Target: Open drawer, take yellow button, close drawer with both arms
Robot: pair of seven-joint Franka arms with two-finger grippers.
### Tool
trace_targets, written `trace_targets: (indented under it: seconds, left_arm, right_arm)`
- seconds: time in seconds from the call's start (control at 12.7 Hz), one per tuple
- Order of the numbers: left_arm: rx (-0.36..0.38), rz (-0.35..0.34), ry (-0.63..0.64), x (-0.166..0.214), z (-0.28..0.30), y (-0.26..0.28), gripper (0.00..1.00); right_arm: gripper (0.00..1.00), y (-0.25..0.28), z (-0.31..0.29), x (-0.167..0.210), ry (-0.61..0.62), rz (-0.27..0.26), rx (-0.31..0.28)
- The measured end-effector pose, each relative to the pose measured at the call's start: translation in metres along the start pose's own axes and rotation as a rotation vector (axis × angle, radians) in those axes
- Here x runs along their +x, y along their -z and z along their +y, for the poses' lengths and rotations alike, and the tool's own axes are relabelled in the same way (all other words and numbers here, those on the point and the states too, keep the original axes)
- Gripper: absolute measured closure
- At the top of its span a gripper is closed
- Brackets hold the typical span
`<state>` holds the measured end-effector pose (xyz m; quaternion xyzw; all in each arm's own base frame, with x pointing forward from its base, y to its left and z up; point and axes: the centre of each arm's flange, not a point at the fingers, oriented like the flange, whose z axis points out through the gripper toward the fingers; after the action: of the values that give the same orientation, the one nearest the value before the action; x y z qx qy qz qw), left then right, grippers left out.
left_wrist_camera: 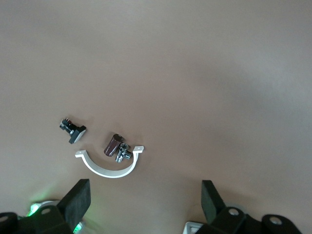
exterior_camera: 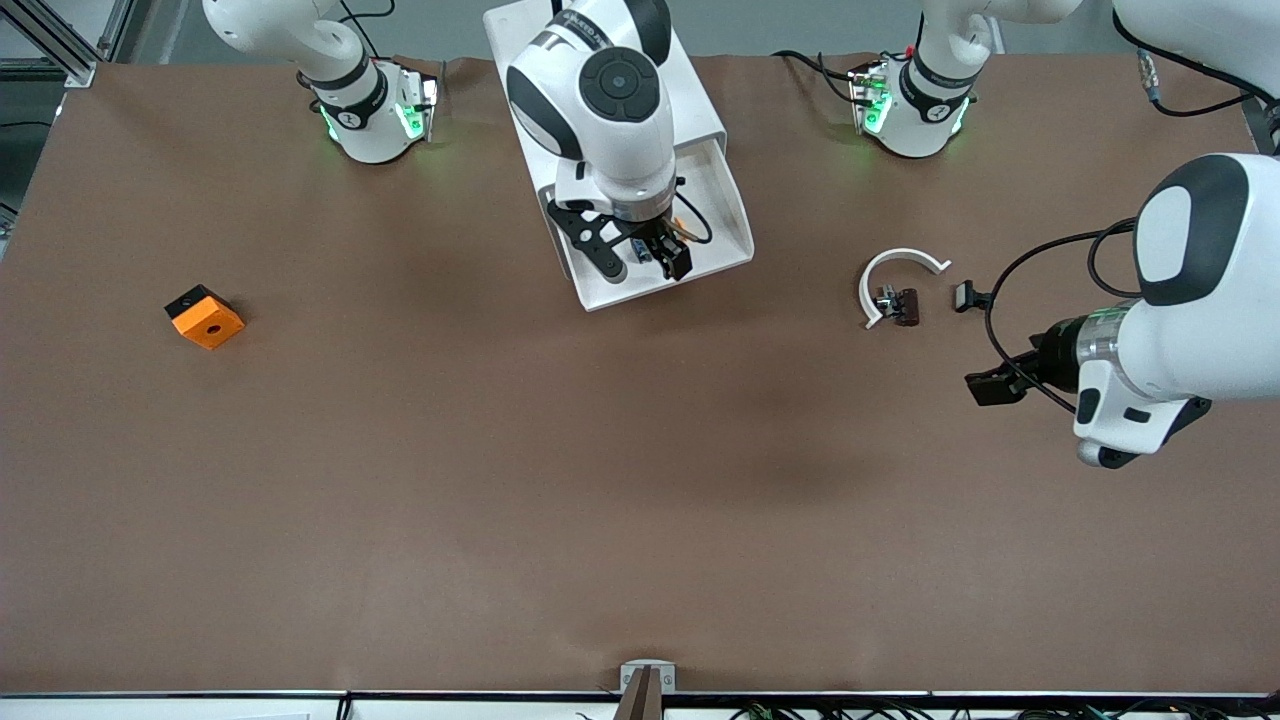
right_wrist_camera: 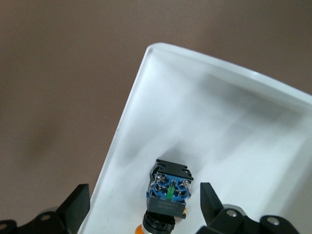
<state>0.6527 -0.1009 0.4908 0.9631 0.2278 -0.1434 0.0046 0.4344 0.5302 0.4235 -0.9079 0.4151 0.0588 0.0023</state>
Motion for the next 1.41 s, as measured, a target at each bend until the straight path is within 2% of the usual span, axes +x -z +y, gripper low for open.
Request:
trace_targets:
  seconds: [0.31,0.39,0.71,1.1,1.26,1.41]
  left_arm:
    - [0.042,0.004,-0.11,-0.013,0.024,-0.03,0.0]
    - [0.037,0.015,-0.128,-0.019,0.032,-0.036,0.0]
    - [0.009,0.032,-0.194,-0.045,0.056,-0.066,0.0]
    - [-0.018,0.053,-0.29,-0.081,0.101,-0.095,0.0]
    - [-0.024,0.064,-0.3,-0.09,0.112,-0.104,0.0]
    - [-0.036,0.09,-0.282,-0.105,0.13,-0.122,0.0]
  right_arm:
    - [0.0,-0.025,0.0,-0.008,0.011,0.008,-0.045]
    - [0.09,-0.028,0.001,-0.009,0.012,0.009,-0.05]
    - [0.57,-0.028,0.001,-0.009,0.007,0.0,-0.051]
    - [0.58,-0.021,0.0,0.006,-0.015,0.003,-0.064]
    - [0.58,0.008,0.002,0.038,-0.028,0.002,-0.115]
    - [0.58,0.052,0.012,0.088,0.022,-0.017,-0.171]
